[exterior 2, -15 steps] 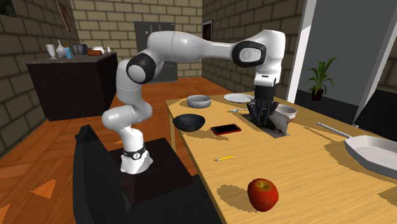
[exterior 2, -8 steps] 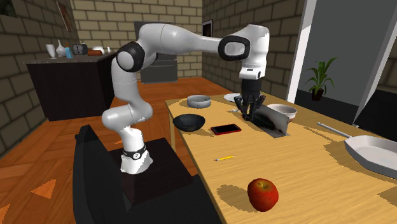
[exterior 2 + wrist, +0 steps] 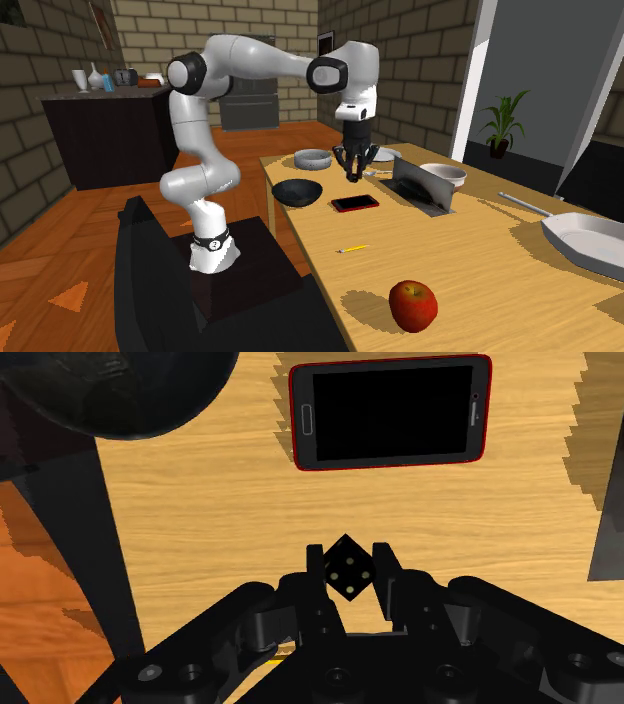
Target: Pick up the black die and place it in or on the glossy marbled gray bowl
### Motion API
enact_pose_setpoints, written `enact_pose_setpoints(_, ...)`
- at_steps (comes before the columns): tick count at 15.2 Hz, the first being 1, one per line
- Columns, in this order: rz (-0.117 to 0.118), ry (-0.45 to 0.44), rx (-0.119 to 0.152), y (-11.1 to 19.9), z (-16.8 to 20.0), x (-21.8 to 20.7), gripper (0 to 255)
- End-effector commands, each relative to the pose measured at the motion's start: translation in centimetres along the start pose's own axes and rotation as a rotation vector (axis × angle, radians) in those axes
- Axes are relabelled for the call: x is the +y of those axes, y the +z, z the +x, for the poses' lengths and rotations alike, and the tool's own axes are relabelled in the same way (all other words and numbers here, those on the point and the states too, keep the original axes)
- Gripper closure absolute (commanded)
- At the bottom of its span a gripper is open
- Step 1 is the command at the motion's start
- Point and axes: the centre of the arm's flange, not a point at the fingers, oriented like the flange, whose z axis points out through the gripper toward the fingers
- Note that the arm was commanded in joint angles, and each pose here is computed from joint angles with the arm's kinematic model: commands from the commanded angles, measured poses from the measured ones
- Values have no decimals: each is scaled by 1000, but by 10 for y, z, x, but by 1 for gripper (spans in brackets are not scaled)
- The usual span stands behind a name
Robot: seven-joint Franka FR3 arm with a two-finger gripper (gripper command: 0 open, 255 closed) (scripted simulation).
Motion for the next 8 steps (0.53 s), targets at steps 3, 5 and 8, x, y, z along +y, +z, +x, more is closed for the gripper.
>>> enact_pose_setpoints(3, 2, 1, -1, -1, -39, 38, 255)
enact_pose_setpoints(5, 2, 1, -1, -1, -58, 57, 255)
enact_pose_setpoints(8, 2, 1, -1, -2, -87, 84, 255)
